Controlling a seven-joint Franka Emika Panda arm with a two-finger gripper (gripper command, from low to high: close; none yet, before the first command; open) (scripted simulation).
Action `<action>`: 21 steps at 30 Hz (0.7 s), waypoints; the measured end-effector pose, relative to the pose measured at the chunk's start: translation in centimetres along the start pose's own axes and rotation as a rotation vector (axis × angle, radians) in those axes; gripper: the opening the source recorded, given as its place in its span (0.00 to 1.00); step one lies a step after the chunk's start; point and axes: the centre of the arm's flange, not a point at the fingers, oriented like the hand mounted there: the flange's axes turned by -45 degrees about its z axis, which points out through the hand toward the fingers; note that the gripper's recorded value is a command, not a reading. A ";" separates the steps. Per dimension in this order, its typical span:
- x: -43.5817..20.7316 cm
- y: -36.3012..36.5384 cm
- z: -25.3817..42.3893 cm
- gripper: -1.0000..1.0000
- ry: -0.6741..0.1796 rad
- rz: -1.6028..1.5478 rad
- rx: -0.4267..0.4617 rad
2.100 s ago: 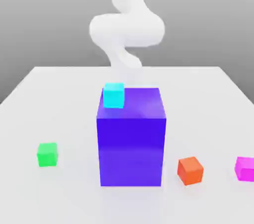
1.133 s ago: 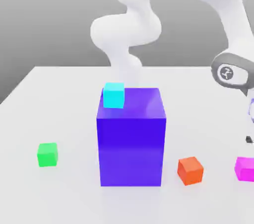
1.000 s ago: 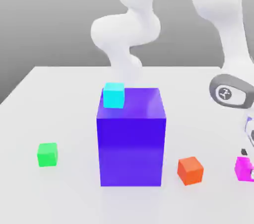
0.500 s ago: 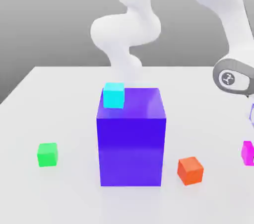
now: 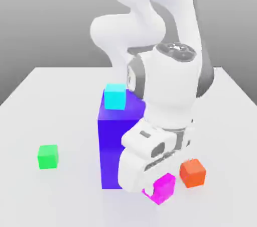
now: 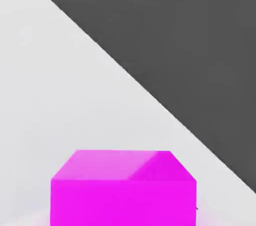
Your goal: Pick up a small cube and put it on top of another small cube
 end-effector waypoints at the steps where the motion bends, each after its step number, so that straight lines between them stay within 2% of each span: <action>1: -1.4 1.7 -0.1 0.00 -0.005 0.051 -0.005; 5: -8.1 8.1 -0.4 0.00 -0.026 0.267 -0.022; 7: -14.1 10.9 -0.5 0.00 -0.045 0.427 -0.016; 10: -22.9 11.9 -0.7 0.00 -0.065 0.659 0.017; 13: -28.5 10.0 -0.7 0.00 -0.066 0.825 0.067; 20: -30.2 8.3 4.8 0.00 -0.059 0.881 0.098; 21: -30.3 8.1 5.6 1.00 -0.060 0.884 0.097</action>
